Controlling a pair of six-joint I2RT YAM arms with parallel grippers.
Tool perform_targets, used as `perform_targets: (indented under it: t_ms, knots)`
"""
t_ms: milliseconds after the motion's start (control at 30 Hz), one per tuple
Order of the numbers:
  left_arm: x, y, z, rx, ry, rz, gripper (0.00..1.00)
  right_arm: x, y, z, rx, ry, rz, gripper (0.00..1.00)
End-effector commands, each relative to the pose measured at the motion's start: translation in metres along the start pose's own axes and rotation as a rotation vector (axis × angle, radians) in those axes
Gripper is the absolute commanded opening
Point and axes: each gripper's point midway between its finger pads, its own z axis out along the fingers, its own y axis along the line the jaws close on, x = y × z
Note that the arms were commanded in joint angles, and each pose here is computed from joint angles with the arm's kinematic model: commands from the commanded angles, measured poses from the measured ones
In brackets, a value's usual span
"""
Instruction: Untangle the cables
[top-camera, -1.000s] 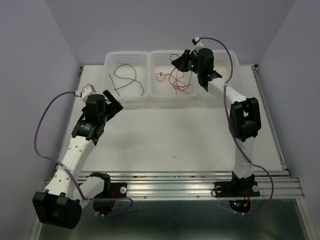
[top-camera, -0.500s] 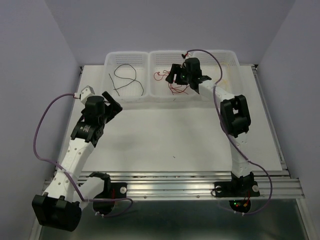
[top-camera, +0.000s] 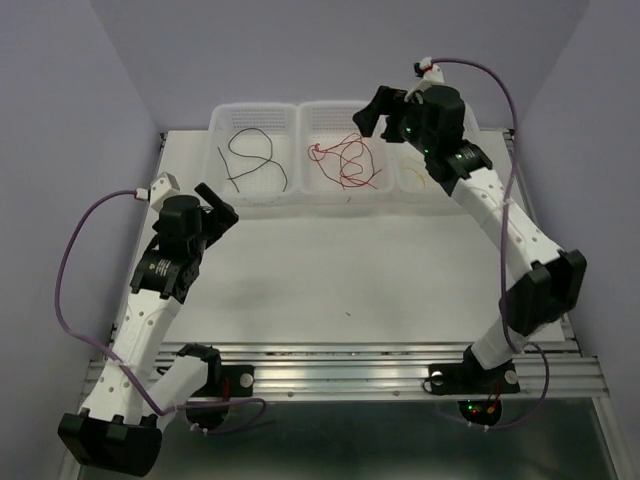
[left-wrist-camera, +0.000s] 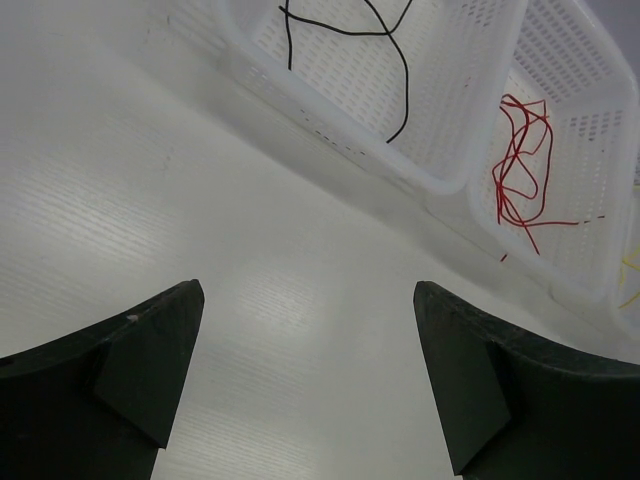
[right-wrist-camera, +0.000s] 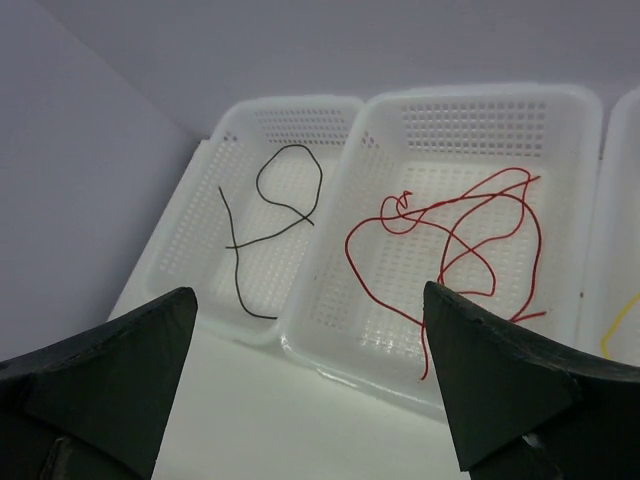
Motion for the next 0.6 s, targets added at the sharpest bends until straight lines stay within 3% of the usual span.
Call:
perform_targets:
  t_ms: [0, 200, 300, 467, 567]
  knots:
    - [-0.017, 0.002, -0.018, -0.017, -0.050, -0.012, 0.99, -0.007, -0.021, -0.065, 0.161, -0.081, 0.076, 1.00]
    - [-0.012, 0.024, -0.023, -0.063, -0.092, -0.031, 0.99, 0.073, -0.085, -0.170, 0.445, -0.068, 0.174, 1.00]
    - [-0.005, 0.035, -0.021, -0.095, -0.094, -0.051, 0.99, 0.112, -0.101, -0.201, 0.484, -0.049, 0.208, 1.00]
    - [0.006, 0.034, -0.016, -0.077, -0.059, -0.053, 0.99, 0.148, -0.115, -0.223, 0.509, -0.022, 0.219, 1.00]
    - [0.012, 0.035, -0.015, -0.068, -0.051, -0.062, 0.99, 0.149, -0.118, -0.230, 0.523, -0.047, 0.232, 1.00]
